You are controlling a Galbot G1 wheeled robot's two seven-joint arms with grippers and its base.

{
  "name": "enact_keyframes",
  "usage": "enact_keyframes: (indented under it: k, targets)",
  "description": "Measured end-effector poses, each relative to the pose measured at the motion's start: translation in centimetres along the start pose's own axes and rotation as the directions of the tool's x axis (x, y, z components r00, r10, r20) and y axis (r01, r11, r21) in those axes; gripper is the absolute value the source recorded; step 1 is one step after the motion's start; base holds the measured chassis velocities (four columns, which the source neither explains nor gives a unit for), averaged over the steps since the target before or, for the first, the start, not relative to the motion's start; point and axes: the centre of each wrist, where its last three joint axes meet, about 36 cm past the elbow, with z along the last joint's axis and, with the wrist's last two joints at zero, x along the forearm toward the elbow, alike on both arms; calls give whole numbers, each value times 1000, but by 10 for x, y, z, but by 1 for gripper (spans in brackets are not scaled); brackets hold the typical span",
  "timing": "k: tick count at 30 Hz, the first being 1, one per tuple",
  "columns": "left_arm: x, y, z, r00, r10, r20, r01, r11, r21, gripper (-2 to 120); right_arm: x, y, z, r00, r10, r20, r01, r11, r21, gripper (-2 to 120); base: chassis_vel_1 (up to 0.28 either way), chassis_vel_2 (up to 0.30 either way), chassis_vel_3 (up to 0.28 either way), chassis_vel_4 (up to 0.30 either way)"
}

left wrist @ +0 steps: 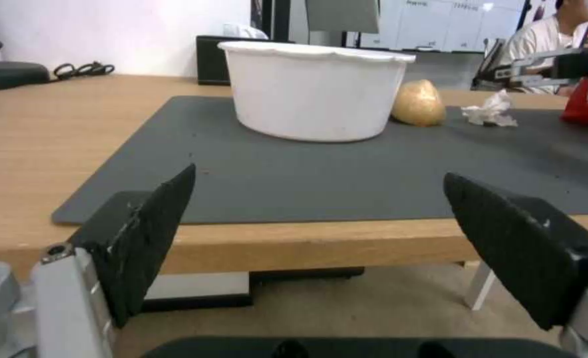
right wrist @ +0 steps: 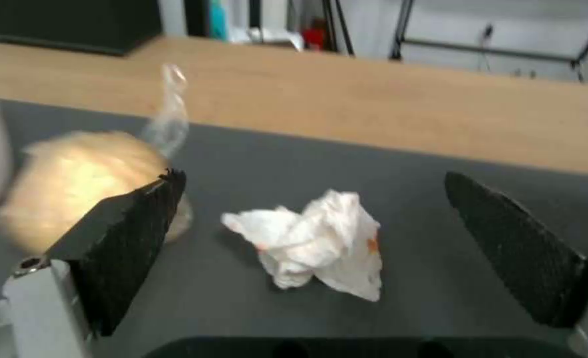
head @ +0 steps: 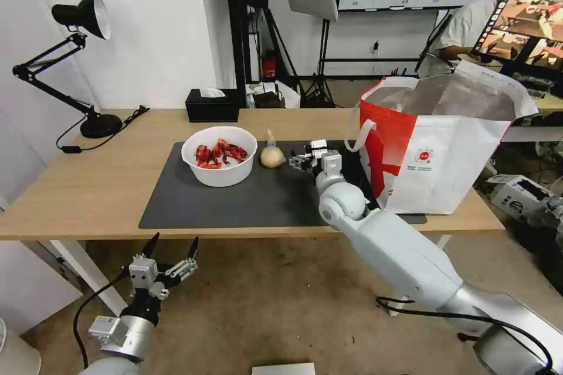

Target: Pick up the trash from the table and place it into the takeout bag.

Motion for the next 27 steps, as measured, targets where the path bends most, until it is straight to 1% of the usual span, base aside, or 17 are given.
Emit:
enact_keyframes:
  k: [5, 11, 12, 17, 27]
  targets:
    - [-1, -5, 3, 1000, 24, -6, -24, 1000, 4, 100, -14, 8, 2, 998, 34, -59, -35, 999, -6, 100, 0, 0, 0, 0]
    - [-2, -6, 5, 1000, 26, -10, -26, 1000, 5, 100, -22, 13, 5, 995, 50, -82, -51, 999, -5, 100, 0, 0, 0, 0]
    - [-2, -6, 7, 1000, 26, -12, -26, 1000, 6, 100, -28, 16, 7, 994, 58, -96, -59, 998, -6, 100, 0, 0, 0, 0]
    - [-2, -6, 8, 1000, 25, -11, -25, 1000, 7, 100, -38, 18, 7, 992, 70, -107, -70, 998, -4, 100, 0, 0, 0, 0]
    - [-2, -5, 11, 1000, 24, -6, -23, 1000, 10, 100, -52, 19, 0, 991, 54, -120, -56, 998, -13, 100, 0, 0, 0, 0]
